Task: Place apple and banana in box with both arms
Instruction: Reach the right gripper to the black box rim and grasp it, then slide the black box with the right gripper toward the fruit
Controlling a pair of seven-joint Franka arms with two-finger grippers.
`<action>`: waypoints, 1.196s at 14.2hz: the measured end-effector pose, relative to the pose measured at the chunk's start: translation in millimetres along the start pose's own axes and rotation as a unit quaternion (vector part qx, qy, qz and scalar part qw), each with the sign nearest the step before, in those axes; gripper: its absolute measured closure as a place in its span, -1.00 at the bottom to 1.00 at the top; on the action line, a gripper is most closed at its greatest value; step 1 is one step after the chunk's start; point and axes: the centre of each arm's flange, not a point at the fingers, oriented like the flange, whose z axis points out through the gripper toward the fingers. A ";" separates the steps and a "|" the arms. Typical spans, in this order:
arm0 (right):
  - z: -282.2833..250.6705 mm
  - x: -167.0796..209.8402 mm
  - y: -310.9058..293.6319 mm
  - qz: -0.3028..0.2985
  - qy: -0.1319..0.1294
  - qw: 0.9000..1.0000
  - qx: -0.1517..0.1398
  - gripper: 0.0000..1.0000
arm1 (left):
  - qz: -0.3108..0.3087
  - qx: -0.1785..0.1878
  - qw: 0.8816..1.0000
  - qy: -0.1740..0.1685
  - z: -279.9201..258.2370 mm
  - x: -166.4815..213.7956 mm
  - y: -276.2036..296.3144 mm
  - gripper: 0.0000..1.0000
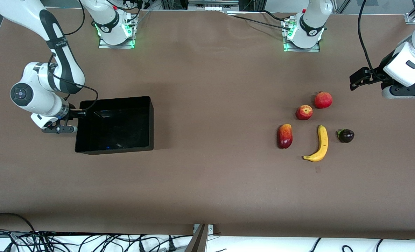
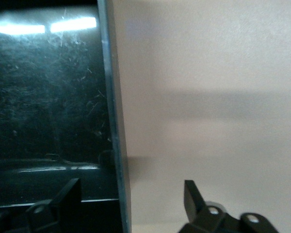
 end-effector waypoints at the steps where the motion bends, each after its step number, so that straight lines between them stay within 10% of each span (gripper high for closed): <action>1: 0.1 0.0 0.0 0.000 0.000 1.000 0.000 -0.52 | 0.001 0.000 1.000 -0.005 2.5 0.4 1.0 -1.00; 8: -3.4 2.3 -1.7 -0.005 0.004 1.000 0.001 0.90 | 0.007 0.002 1.000 -0.018 8.7 2.4 7.7 -1.00; 17: -126.6 54.4 -115.9 -0.097 0.024 0.995 0.007 0.90 | 0.011 0.001 1.000 -0.014 4.3 10.3 13.1 -1.00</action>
